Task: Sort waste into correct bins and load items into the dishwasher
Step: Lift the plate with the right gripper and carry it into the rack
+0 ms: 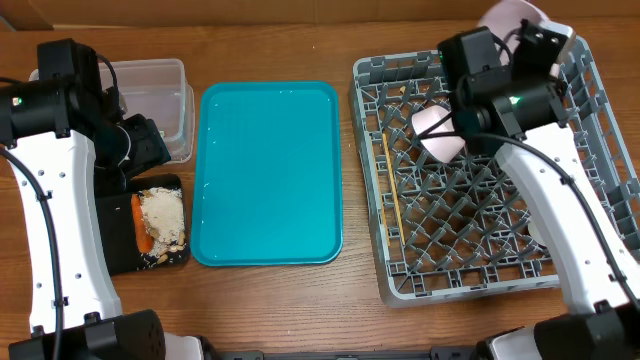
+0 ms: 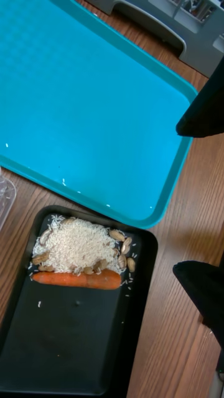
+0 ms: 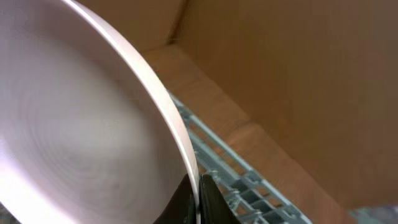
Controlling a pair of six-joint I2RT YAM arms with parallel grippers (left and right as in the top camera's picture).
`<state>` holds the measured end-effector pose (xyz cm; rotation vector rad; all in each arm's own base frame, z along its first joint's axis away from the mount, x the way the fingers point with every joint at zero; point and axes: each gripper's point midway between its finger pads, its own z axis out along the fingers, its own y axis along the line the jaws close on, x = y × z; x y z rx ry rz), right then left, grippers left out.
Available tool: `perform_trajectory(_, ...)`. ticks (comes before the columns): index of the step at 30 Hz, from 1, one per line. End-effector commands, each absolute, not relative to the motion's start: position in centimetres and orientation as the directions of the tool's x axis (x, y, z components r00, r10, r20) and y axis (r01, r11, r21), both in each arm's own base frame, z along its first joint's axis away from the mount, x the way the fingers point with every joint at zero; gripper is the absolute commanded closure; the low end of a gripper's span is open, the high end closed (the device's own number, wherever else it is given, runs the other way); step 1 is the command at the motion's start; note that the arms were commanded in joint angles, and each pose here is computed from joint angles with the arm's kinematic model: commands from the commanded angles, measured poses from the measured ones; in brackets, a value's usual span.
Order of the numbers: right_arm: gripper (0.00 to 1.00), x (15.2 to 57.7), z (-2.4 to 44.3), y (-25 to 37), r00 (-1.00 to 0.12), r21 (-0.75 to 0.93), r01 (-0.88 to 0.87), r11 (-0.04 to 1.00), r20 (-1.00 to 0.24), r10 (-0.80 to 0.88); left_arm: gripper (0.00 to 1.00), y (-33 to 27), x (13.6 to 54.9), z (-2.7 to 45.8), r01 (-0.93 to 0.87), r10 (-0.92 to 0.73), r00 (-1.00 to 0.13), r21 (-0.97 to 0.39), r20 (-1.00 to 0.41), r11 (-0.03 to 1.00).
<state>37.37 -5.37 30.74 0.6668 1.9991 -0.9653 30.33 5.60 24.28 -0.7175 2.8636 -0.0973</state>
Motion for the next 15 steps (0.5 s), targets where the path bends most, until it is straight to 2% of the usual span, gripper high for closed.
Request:
perform_trajectory(1,0.96,36.7,29.9,-7.9,-0.507,-0.410,0.786,0.463,-0.856,0.102,0.34,5.6,30.6,24.2,-0.444,-0.454,-0.874,-0.096,-0.172,0.891)
perform_trajectory(3,0.96,36.7,28.6,-8.5,-0.514,-0.416,0.788,0.454,-0.851,0.112,0.34,5.6,30.6,24.1,-0.444,-0.454,-0.875,-0.096,-0.171,0.891)
perform_trajectory(10,0.96,37.0,22.4,-7.3,-0.586,-0.412,0.726,0.550,-0.790,0.181,0.34,5.6,30.6,24.2,-0.444,-0.454,-0.874,-0.096,-0.172,0.891)
perform_trajectory(15,0.96,36.5,19.4,-7.1,-0.617,-0.429,0.704,0.567,-0.764,0.189,0.34,5.6,30.6,24.2,-0.444,-0.454,-0.874,-0.096,-0.171,0.891)
